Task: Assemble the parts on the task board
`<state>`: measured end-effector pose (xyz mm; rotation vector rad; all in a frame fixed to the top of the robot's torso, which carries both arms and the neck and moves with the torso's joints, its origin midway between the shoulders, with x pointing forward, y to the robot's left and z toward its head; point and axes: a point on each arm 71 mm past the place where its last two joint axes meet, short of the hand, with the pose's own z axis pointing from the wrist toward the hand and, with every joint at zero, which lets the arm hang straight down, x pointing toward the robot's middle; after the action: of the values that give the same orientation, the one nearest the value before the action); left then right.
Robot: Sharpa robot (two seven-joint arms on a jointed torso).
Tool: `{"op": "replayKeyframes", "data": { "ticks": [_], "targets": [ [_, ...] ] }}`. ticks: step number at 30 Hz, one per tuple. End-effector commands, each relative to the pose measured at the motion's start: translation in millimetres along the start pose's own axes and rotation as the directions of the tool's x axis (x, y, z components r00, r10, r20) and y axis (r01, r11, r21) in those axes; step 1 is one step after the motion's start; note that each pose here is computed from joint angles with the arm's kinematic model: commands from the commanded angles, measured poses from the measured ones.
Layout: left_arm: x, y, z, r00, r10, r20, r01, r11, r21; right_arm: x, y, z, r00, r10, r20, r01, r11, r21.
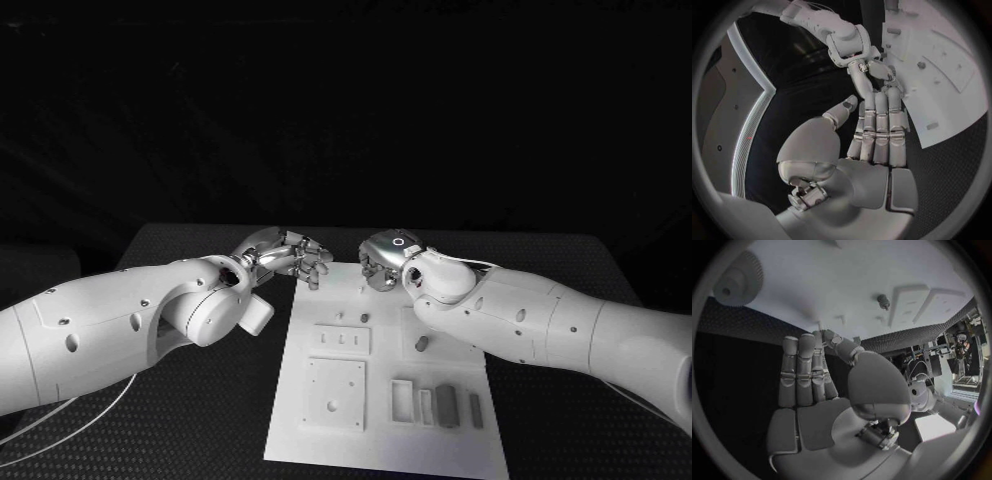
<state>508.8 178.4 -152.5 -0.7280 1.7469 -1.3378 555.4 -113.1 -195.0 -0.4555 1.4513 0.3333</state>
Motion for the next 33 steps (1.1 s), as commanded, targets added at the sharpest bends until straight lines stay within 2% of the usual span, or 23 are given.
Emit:
{"op": "replayKeyframes", "data": {
  "ticks": [1,33],
  "targets": [
    [2.4,-2.2,1.4,1.0,-0.004,-0.012,0.004,1.0,0.008,1.8,2.8,0.8,1.0,-0.002,-0.023,0.002,1.0,-0.013],
    [6.2,-4.5,2.4,1.0,-0.004,-0.027,0.004,1.0,0.009,5.3,5.7,2.7,0.999,-0.002,-0.037,0.001,1.0,-0.006]
  ]
}}
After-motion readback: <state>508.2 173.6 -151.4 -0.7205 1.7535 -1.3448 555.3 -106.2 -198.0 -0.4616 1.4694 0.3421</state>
